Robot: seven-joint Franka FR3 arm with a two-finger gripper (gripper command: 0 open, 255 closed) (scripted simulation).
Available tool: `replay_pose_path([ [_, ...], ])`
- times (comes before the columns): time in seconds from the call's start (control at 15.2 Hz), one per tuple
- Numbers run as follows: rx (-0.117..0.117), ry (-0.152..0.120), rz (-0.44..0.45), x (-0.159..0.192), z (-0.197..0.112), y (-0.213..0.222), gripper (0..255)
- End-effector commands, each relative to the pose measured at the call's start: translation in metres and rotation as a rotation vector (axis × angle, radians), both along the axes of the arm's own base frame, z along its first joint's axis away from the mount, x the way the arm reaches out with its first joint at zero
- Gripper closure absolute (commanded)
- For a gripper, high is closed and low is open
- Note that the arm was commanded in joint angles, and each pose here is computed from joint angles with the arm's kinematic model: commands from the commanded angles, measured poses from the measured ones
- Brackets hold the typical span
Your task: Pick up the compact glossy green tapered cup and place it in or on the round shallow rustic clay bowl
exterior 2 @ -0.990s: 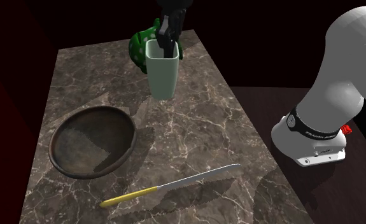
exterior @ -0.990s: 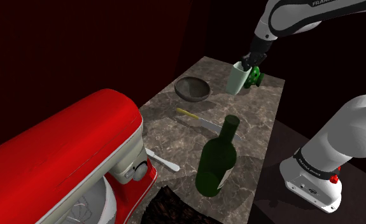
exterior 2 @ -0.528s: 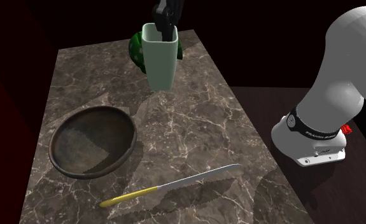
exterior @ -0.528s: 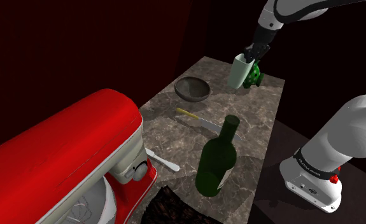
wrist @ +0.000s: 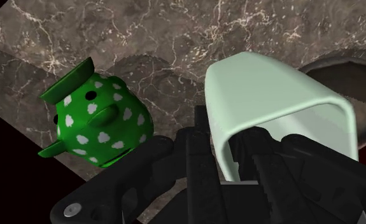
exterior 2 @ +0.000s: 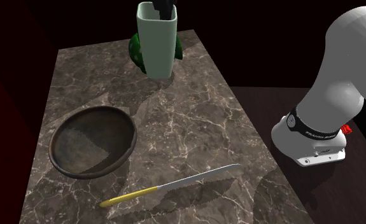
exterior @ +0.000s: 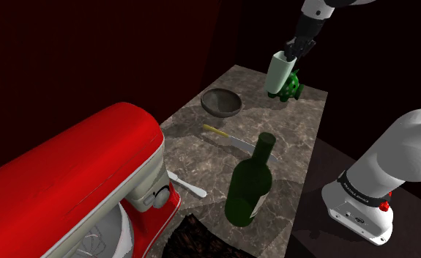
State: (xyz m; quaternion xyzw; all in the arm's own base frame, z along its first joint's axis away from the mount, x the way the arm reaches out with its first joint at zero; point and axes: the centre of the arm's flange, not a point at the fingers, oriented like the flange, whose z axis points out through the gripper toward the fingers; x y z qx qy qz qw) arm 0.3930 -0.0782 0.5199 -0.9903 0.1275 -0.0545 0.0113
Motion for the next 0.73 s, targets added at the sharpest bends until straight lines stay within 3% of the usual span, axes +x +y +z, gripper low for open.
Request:
replay_pose_path([
  [0.0, 0.000, 0.000, 0.000, -0.001, 0.011, 0.000, 255],
  [0.2, 0.000, 0.000, 0.000, -0.001, 0.024, 0.000, 255],
  [0.66, 0.000, 0.000, 0.000, 0.067, 0.043, 0.058, 255],
])
